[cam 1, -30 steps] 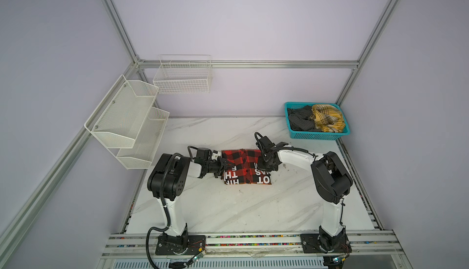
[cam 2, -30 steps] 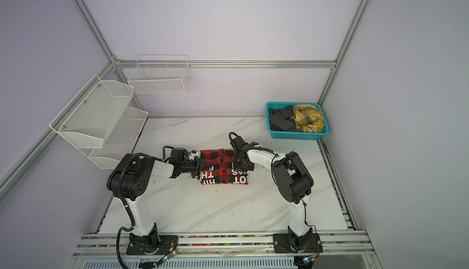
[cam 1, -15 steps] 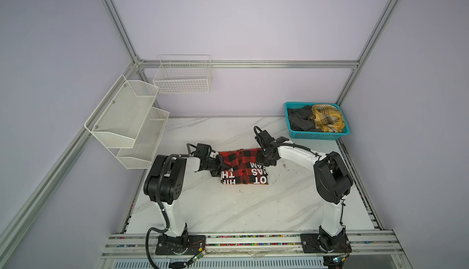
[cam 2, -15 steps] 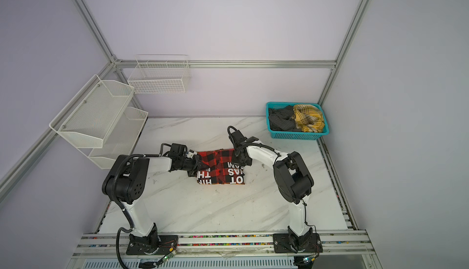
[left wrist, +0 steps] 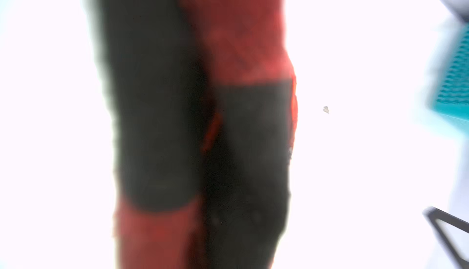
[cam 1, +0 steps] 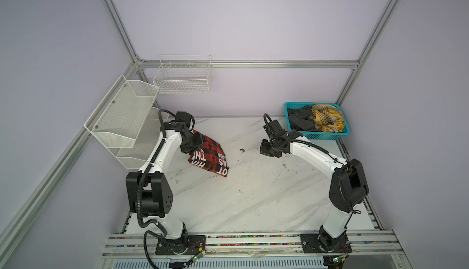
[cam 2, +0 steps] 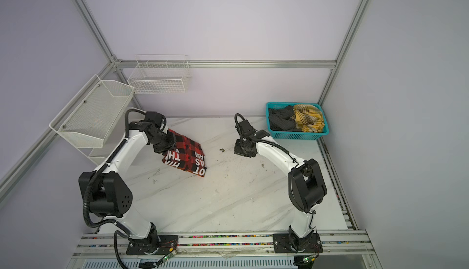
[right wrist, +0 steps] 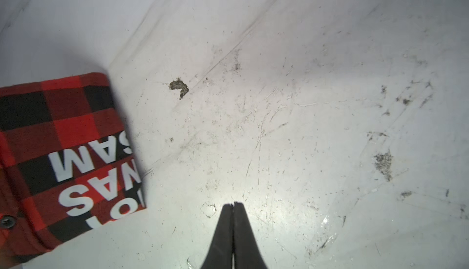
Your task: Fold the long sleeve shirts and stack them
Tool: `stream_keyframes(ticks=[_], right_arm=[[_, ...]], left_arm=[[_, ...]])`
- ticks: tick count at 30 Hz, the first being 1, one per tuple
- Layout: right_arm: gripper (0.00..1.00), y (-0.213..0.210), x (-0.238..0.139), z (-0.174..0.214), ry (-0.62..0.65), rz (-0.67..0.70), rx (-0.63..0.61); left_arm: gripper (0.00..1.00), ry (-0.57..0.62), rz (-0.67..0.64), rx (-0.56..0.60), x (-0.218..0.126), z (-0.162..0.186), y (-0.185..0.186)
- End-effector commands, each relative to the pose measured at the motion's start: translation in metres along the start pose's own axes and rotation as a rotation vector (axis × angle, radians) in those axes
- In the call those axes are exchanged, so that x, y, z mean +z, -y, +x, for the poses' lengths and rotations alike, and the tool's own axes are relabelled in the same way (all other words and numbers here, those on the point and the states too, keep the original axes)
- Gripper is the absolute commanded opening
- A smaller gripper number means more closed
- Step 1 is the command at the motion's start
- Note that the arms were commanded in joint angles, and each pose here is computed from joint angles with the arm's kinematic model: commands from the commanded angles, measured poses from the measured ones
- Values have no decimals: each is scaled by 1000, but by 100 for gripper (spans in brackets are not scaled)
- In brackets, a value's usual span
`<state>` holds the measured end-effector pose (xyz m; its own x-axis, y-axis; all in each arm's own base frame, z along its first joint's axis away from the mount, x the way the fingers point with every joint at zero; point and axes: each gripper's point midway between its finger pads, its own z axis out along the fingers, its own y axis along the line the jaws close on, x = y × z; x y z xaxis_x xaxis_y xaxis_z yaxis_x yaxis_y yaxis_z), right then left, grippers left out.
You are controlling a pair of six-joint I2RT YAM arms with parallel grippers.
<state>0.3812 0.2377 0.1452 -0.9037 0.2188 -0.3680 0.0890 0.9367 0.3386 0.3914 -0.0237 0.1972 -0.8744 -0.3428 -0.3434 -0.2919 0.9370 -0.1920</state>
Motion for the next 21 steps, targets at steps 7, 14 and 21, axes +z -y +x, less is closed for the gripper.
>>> stream_keyframes(ticks=[7,14,21], right_arm=[[6,42,-16,-14,10,-45,64],[7,85,-39,-25,43,-49,131],[19,101,-64,-30,88,-51,163]], left_arm=[[0,86,-842,374,-77,-7,-36],[0,18,-793,438,26,62,73],[100,-48,-420,322,83,132,194]])
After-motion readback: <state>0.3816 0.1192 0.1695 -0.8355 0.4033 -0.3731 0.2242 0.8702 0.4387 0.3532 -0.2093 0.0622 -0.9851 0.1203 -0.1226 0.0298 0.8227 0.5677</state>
